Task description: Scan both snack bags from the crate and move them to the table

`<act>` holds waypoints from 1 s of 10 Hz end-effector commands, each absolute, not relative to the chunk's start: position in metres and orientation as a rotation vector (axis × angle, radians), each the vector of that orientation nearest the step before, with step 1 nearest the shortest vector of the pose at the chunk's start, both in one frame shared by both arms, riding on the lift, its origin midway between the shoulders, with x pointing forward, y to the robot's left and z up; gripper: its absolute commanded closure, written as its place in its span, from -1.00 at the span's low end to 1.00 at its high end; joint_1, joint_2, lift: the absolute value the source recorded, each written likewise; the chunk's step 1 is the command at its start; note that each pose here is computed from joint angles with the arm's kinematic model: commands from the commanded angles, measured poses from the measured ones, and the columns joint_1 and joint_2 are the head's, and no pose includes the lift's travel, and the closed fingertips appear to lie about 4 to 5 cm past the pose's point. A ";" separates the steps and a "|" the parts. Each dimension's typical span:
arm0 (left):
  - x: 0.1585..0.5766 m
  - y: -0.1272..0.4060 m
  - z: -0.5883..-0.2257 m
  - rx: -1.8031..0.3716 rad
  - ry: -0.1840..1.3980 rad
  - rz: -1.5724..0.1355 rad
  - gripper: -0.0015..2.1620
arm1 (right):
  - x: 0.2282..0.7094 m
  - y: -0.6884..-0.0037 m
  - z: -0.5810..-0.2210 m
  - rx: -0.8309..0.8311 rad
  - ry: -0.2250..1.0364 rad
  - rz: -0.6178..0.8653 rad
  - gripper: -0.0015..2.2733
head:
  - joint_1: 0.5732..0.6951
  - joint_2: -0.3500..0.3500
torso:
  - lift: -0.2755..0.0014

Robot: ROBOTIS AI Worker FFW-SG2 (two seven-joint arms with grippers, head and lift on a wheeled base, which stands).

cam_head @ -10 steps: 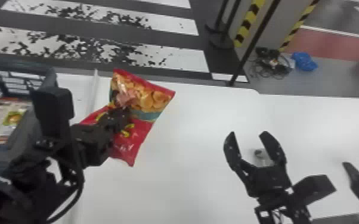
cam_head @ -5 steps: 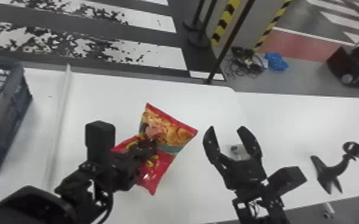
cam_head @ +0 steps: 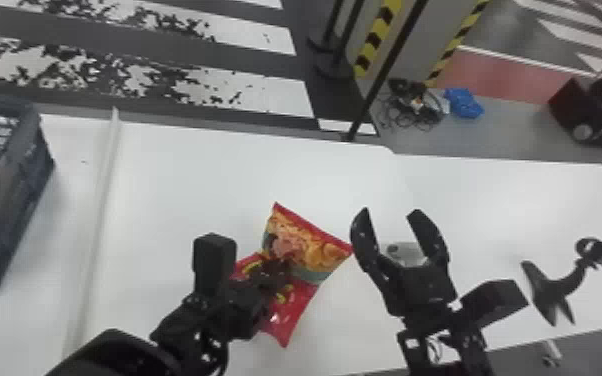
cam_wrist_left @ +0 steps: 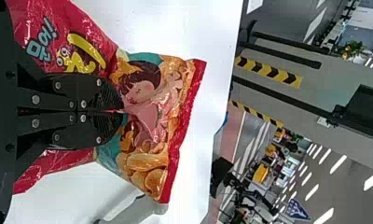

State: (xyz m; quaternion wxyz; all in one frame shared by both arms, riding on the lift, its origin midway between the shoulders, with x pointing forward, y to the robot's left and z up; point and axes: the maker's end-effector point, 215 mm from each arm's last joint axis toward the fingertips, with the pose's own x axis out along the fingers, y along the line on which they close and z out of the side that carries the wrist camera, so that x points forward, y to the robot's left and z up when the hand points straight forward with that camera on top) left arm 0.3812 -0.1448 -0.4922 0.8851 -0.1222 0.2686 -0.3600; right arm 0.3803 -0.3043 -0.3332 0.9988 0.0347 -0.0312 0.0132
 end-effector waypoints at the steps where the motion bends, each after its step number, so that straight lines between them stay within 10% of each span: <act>1: 0.390 -0.147 -0.487 -0.247 0.511 -0.741 0.59 | 0.379 -0.303 -0.332 0.070 -0.064 0.028 -0.89 | 1.00 -1.00 | 0.36; 2: 0.392 -0.144 -0.488 -0.227 0.504 -0.736 -0.80 | 0.378 -0.304 -0.334 0.069 -0.061 0.026 -0.89 | 1.00 -1.00 | 0.36; 3: 0.394 -0.141 -0.488 -0.226 0.502 -0.729 -1.00 | 0.377 -0.303 -0.334 0.070 -0.061 0.029 -0.89 | 1.00 -1.00 | 0.36; 10: 0.422 -0.002 -0.394 -0.169 0.273 -0.504 -0.93 | 0.366 -0.304 -0.350 0.053 -0.022 0.032 -0.89 | 1.00 -1.00 | 0.36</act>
